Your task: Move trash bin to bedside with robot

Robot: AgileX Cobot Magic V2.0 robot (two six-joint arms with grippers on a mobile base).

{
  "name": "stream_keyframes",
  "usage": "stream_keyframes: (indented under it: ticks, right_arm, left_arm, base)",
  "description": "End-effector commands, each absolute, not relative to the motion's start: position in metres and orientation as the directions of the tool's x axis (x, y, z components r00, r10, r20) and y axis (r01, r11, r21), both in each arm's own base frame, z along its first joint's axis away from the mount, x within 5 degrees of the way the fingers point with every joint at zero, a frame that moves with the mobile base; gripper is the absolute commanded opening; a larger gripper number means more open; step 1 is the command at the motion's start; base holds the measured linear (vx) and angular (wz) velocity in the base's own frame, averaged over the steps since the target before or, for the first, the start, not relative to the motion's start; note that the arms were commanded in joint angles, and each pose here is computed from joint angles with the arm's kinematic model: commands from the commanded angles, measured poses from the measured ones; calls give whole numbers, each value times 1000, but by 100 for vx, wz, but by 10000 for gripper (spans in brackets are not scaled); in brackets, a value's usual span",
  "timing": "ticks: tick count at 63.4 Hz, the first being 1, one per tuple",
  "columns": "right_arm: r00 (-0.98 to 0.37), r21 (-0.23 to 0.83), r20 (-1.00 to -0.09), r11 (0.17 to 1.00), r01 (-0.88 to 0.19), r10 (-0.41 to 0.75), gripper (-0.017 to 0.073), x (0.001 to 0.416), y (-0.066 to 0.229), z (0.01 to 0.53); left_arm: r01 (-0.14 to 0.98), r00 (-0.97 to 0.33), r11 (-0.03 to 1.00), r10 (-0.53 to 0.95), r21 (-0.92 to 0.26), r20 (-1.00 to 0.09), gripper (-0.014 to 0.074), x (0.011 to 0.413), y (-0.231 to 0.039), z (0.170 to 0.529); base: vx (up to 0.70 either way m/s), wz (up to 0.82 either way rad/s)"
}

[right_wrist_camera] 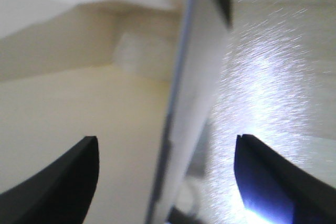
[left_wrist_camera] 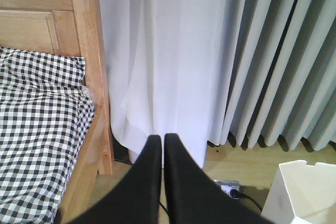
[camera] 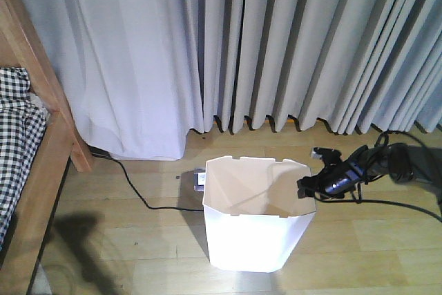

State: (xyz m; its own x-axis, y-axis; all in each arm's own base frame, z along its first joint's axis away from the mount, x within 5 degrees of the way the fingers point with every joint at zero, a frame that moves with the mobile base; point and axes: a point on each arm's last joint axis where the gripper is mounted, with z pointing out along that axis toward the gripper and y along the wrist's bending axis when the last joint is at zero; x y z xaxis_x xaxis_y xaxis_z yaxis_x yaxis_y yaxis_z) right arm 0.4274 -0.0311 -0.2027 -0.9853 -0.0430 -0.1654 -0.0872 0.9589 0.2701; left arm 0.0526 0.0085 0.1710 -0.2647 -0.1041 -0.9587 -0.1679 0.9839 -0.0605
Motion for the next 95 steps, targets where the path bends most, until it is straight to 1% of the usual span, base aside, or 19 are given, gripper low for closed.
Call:
stream_keyframes:
  ticks: [1,5,10,18,25,37,44,47,54,58,66,72,79,86,95]
  right_arm:
    - [-959,183,-285,981,-68,-13,531,449,-41,-155]
    - [-954,135,-300,989,-63,-20,531,441,-43,-143]
    - [-949,92,-309,991,-95,-62,531,432,-45,-126]
    - [-937,70,-311,980,-186,-155,531,419,-43,-89]
    - [-920,58,-349,976,-208,-176,531,411,-41,-40]
    - [-850,-7,-485,973,-232,-206,531,397,-39,64]
    - [-779,-48,-591,973,-225,-209,531,379,-36,133]
    - [-753,-54,-624,973,-224,-208,531,371,-34,154]
    - [-680,-73,-702,971,-229,-213,531,344,-29,205]
    - [-616,-83,-761,972,-221,-205,531,324,-24,238]
    - [-480,-92,-860,978,-186,-172,531,280,-17,290]
    - [-383,-84,-913,985,-150,-137,531,248,-13,315]
    - [-277,-39,-958,991,-126,-73,531,207,-6,332]
    - [-180,-26,-983,993,-115,-46,531,165,-1,337]
    - [-71,-55,-996,995,-80,-60,531,119,3,326]
  left_arm:
    - [-159,-191,985,-99,-69,-977,-6,53,8,176]
    - [-159,-191,985,-99,-69,-977,-6,53,8,176]
    - [-159,-191,985,-99,-69,-977,-6,53,8,176]
    - [-159,-191,985,-99,-69,-977,-6,53,8,176]
    - [-159,-191,985,-99,-69,-977,-6,53,8,176]
    - [-159,-191,985,-99,-69,-977,-6,53,8,176]
    - [-159,-191,985,-99,-69,-977,-6,53,8,176]
    - [-159,-191,985,-99,-69,-977,-6,53,8,176]
    - [-159,-191,985,-99,-69,-977,-6,53,8,176]
    - [-159,-191,985,-99,-69,-977,-6,53,8,176]
    - [-159,-191,985,-99,-69,-977,-6,53,8,176]
    - [-159,-191,985,-99,-69,-977,-6,53,8,176]
    - [-159,-191,985,-99,-69,-977,-6,53,8,176]
    - [-159,-191,985,-99,-69,-977,-6,53,8,176]
    - [-159,-191,985,-99,-69,-977,-6,53,8,176]
  base:
    - [0,0]
    - [0,0]
    - [0,0]
    - [0,0]
    - [0,0]
    - [0,0]
    - [0,0]
    - [0,0]
    - [0,0]
    - [0,0]
    - [0,0]
    - [0,0]
    - [0,0]
    - [0,0]
    - [0,0]
